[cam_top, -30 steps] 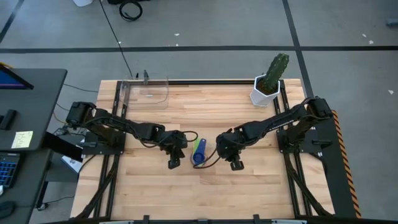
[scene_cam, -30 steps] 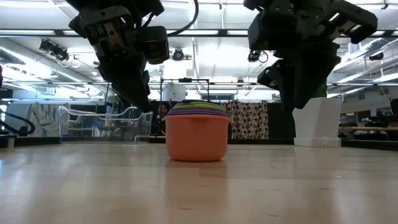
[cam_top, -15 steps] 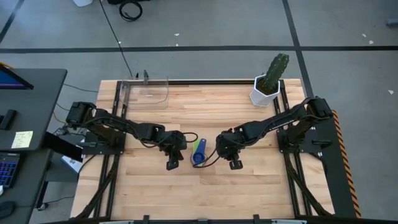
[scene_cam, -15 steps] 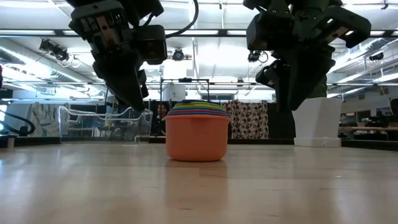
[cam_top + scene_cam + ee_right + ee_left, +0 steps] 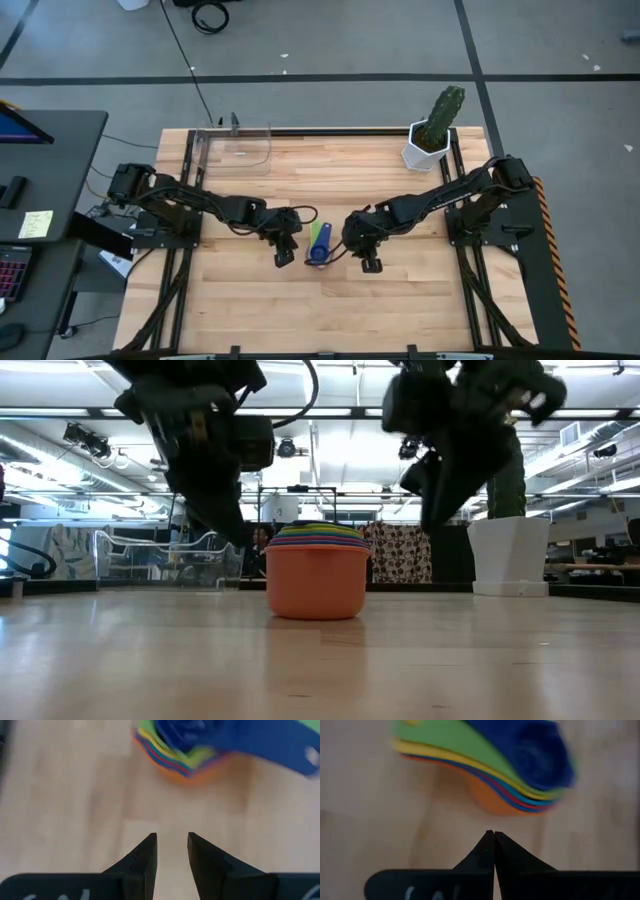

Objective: Nest measuring cups in basket
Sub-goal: Put the stacked nesting measuring cups into the transparent bin

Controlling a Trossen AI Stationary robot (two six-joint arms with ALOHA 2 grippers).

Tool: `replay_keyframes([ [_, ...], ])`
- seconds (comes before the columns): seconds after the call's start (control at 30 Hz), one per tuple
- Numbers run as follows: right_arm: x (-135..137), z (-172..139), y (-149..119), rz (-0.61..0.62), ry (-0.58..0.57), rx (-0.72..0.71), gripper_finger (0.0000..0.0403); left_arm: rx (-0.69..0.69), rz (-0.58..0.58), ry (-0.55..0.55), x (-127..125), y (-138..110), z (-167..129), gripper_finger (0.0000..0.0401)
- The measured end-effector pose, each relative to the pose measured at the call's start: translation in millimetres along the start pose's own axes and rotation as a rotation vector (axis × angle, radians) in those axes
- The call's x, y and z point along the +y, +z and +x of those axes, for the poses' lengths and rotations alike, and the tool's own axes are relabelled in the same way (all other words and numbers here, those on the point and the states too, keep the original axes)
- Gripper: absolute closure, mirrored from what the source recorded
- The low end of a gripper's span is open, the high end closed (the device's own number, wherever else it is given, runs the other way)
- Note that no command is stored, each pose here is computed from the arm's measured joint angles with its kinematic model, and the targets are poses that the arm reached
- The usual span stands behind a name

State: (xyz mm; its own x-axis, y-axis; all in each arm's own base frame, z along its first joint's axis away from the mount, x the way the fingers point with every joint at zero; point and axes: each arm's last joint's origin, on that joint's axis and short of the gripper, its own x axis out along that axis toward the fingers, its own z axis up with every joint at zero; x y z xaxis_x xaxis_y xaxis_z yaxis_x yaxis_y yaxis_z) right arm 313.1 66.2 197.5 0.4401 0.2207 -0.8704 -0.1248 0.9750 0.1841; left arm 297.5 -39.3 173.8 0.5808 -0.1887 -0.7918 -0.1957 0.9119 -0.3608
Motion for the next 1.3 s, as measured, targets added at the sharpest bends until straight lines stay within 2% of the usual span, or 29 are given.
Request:
replay_keyframes([
  [0.13,2,0,6,0.004,0.049,-0.061,0.0289,-0.086,0.003,0.116,7,6,0,0.0394],
  [0.23,0,3,9,0.057,-0.02,-0.096,0.029,-0.092,-0.007,0.133,13,9,0,0.0394],
  [0.3,-5,8,10,0.092,-0.075,-0.101,0.0291,-0.091,0.007,0.123,16,10,2,0.0394],
  [0.57,-25,29,10,0.184,-0.08,-0.073,0.0298,-0.046,0.009,0.063,19,8,19,0.0394],
  [0.63,-27,31,14,0.165,-0.08,-0.112,0.03,-0.041,0.028,0.056,19,8,21,0.0394],
  [0.83,-37,34,23,0.132,-0.071,-0.193,0.0307,-0.072,0.035,-0.092,13,11,41,0.0394],
  [1.03,-48,33,25,0.127,-0.073,-0.214,0.0309,-0.046,0.012,-0.102,8,4,52,0.0394],
  [1.3,-57,30,28,0.092,-0.027,-0.244,0.0309,-0.126,-0.025,-0.098,2,7,57,0.0394],
])
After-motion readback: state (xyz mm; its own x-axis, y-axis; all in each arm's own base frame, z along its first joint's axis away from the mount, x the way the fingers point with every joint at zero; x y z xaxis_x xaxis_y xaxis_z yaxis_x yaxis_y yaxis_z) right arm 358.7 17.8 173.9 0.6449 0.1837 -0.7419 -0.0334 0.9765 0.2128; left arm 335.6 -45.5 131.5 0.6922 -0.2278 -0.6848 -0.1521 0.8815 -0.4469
